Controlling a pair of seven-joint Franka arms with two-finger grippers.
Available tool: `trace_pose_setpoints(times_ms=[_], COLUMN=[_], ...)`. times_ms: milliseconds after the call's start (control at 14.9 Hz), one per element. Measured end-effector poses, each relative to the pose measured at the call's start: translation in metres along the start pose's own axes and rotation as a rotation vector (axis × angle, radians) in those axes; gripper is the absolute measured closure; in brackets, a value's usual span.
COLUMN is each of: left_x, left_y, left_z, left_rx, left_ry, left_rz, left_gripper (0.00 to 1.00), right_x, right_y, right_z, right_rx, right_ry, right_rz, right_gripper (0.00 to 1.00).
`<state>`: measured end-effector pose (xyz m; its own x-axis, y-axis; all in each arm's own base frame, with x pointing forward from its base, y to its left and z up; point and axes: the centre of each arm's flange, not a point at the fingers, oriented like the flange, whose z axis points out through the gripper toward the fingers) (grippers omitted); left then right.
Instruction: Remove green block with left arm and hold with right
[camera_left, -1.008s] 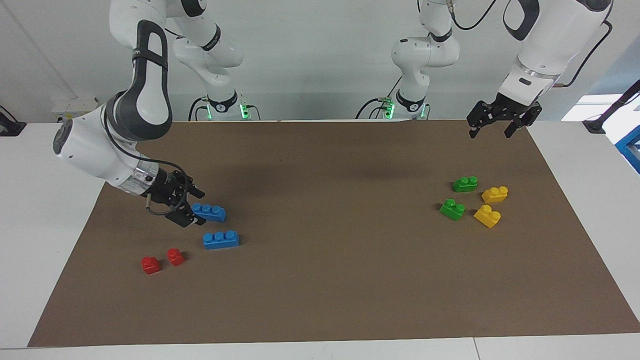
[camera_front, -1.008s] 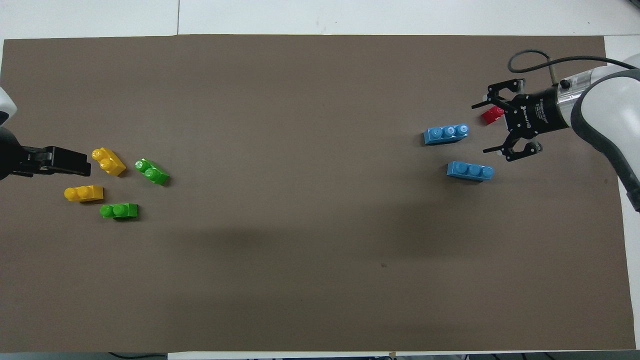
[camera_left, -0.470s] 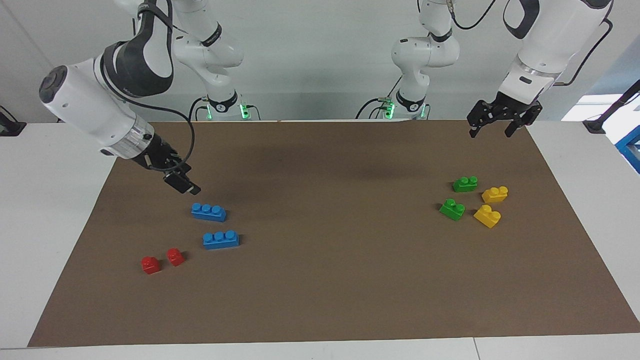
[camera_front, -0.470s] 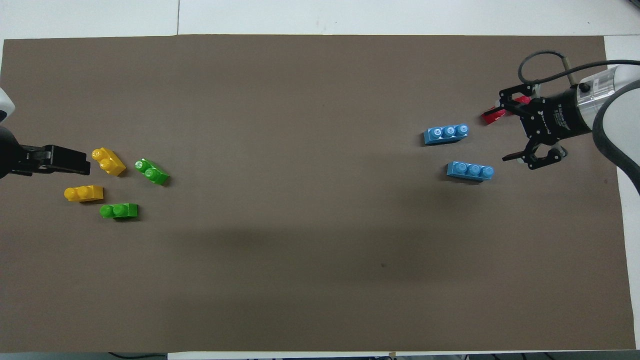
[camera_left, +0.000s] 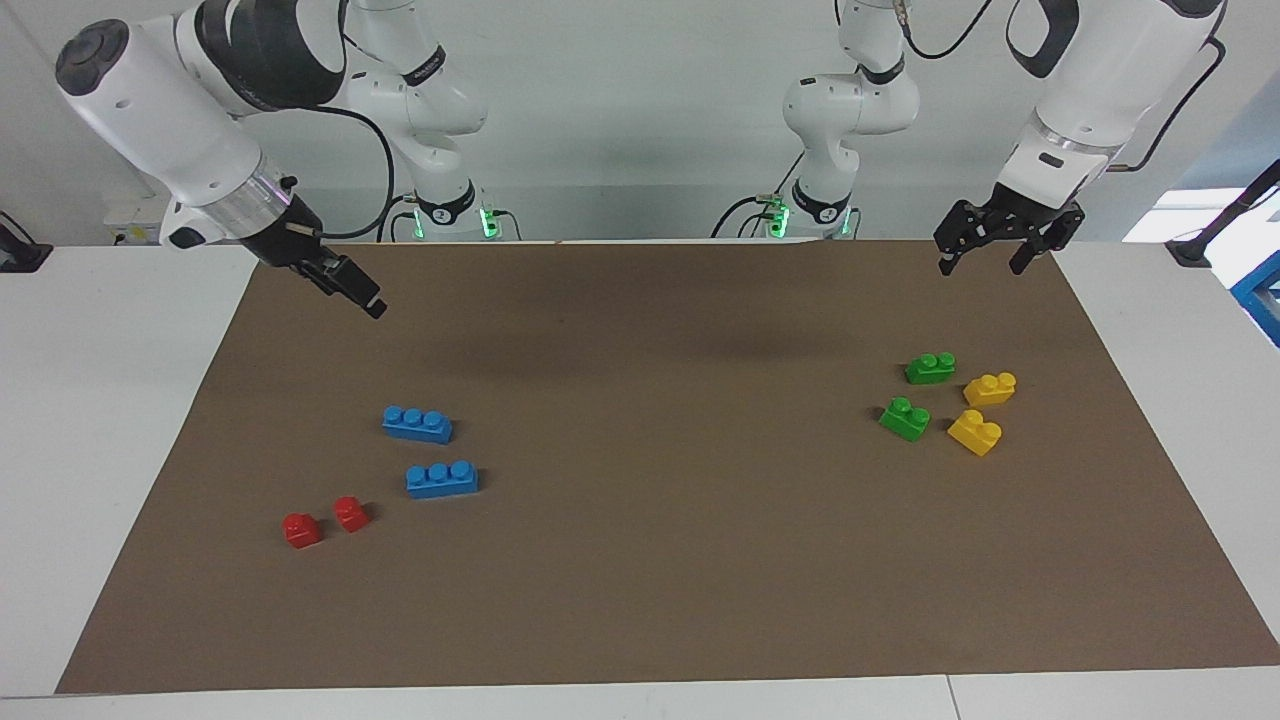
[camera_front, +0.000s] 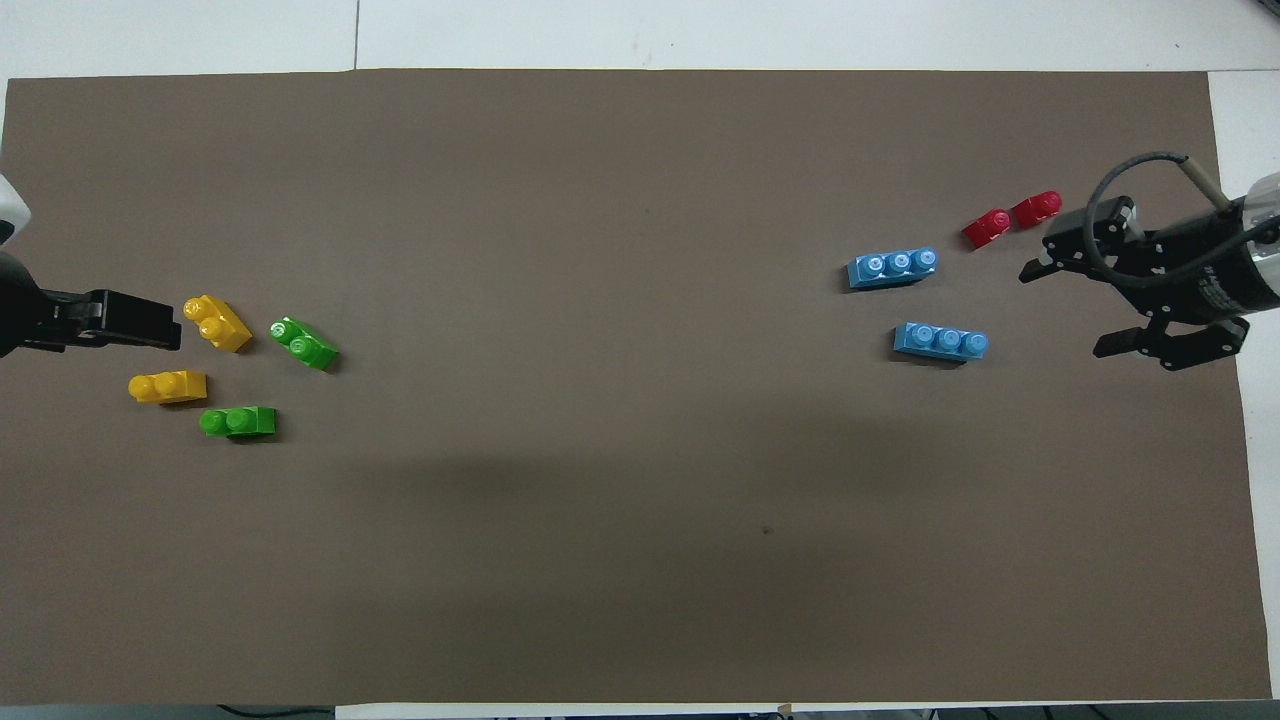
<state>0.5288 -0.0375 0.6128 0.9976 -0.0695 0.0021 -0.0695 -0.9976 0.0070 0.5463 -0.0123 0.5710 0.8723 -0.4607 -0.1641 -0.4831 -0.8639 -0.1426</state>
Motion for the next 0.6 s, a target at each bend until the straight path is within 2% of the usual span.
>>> trace_pose_setpoints(times_ms=[403, 605], left_x=[0.000, 0.000], left_y=[0.000, -0.001], left_z=[0.000, 0.000], left_rx=[0.000, 0.000], left_ry=[-0.001, -0.001], left_rz=[-0.001, -0.002], left_gripper=[0.00, 0.00], right_x=[0.000, -0.001], right_y=[0.012, 0.014], right_z=[-0.006, -0.011], right_rx=[-0.109, -0.138], right_ry=[0.024, 0.032], right_rz=[-0.335, -0.444], right_gripper=[0.00, 0.00])
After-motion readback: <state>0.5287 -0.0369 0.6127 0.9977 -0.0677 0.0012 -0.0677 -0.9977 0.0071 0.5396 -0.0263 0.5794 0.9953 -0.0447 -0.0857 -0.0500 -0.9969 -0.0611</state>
